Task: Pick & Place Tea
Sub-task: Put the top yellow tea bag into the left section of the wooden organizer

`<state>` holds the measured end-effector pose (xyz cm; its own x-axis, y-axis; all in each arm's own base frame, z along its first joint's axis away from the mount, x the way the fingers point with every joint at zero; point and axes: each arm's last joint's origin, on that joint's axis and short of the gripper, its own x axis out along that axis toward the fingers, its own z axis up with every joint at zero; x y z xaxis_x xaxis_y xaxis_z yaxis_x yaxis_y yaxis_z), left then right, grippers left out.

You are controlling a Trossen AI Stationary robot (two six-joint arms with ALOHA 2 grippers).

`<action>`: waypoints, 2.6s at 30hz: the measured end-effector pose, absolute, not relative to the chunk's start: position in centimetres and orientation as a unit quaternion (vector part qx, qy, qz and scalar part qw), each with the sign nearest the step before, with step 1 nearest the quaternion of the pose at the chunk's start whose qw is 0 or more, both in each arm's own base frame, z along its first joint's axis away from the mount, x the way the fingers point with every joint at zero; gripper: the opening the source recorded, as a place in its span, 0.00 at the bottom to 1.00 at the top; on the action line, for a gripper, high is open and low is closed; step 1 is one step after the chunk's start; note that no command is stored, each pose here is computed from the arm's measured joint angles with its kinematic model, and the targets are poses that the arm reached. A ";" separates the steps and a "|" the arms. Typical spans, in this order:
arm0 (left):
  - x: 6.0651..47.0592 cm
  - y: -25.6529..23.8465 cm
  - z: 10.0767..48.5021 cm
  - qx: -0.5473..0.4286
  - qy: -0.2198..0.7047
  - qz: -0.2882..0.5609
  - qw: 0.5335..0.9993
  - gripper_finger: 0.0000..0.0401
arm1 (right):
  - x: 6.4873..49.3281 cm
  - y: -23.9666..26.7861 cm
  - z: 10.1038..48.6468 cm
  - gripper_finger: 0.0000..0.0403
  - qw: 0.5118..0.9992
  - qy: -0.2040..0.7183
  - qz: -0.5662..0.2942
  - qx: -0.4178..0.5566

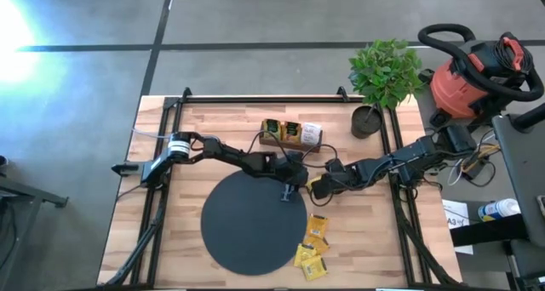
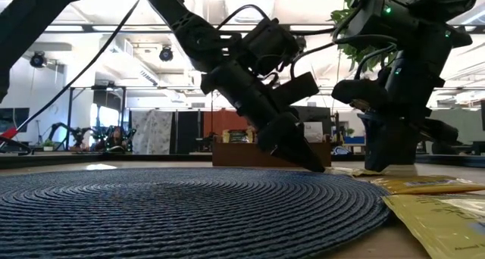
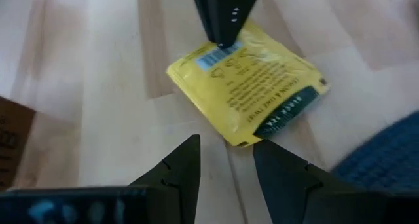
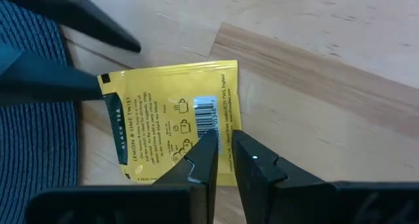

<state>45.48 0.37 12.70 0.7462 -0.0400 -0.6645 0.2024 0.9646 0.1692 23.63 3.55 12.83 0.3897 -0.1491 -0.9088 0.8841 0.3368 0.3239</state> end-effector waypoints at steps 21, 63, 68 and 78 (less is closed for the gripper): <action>45.7 -0.7 12.9 0.180 0.323 -0.091 0.925 0.35 | 23.8 3.6 12.9 0.12 0.705 0.403 -0.363 0.457; 45.1 -1.1 12.7 0.189 0.362 -0.072 0.910 0.35 | 23.0 3.5 13.3 0.12 0.717 0.396 -0.350 0.454; 45.1 -1.1 12.7 0.187 0.363 -0.071 0.910 0.35 | 23.0 3.5 12.5 0.12 0.709 0.411 -0.350 0.454; 45.1 -1.1 12.7 0.190 0.362 -0.071 0.910 0.35 | 23.1 3.6 11.9 0.12 0.700 0.418 -0.355 0.457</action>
<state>45.12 -1.10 12.68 0.7275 0.0084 -0.6860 0.2665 0.9179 0.2939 23.05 3.55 11.92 0.3986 -0.1153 -0.9098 0.8792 0.3303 0.3433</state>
